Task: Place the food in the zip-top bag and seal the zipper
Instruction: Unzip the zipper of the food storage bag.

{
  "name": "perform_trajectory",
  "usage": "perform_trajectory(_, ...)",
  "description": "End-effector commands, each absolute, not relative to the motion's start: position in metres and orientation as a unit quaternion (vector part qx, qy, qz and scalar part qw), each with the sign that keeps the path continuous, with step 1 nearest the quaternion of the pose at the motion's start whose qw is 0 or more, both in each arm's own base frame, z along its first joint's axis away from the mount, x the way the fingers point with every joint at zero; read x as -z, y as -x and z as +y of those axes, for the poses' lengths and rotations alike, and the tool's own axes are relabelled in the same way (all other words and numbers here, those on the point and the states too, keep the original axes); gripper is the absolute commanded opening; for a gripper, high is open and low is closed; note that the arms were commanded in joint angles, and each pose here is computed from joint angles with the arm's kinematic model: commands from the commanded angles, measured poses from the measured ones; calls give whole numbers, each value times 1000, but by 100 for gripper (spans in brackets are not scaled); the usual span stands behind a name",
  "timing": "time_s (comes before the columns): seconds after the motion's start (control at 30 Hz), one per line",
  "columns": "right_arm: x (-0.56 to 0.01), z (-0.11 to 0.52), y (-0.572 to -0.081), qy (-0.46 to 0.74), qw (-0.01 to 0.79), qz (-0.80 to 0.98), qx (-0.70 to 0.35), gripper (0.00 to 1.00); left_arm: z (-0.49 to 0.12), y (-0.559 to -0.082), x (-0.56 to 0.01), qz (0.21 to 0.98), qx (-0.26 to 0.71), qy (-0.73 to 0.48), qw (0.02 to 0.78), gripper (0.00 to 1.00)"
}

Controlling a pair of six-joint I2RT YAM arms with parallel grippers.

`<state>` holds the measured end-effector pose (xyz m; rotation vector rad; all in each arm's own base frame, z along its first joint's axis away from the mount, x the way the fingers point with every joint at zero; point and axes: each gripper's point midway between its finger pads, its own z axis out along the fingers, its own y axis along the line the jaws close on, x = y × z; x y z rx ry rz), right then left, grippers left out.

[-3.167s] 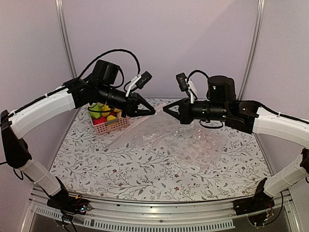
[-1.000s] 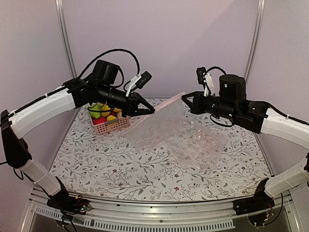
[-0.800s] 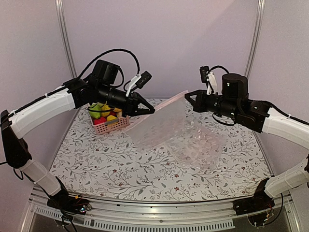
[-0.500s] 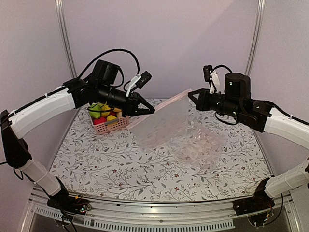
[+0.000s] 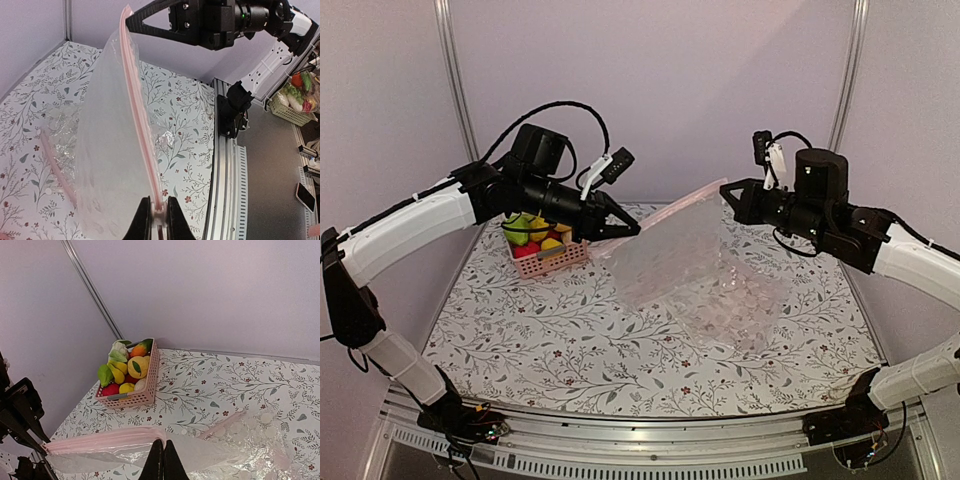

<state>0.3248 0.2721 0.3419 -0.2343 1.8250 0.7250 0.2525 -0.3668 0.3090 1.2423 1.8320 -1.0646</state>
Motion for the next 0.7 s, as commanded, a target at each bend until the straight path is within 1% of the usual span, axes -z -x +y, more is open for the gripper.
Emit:
perform_trajectory(0.0, -361, 212, -350, 8, 608, 760, -227, 0, -352, -238, -295, 726, 405, -475, 288, 0)
perform_trajectory(0.67, -367, 195, -351, -8, 621, 755, -210, 0, -350, -240, -292, 730, 396, -476, 289, 0)
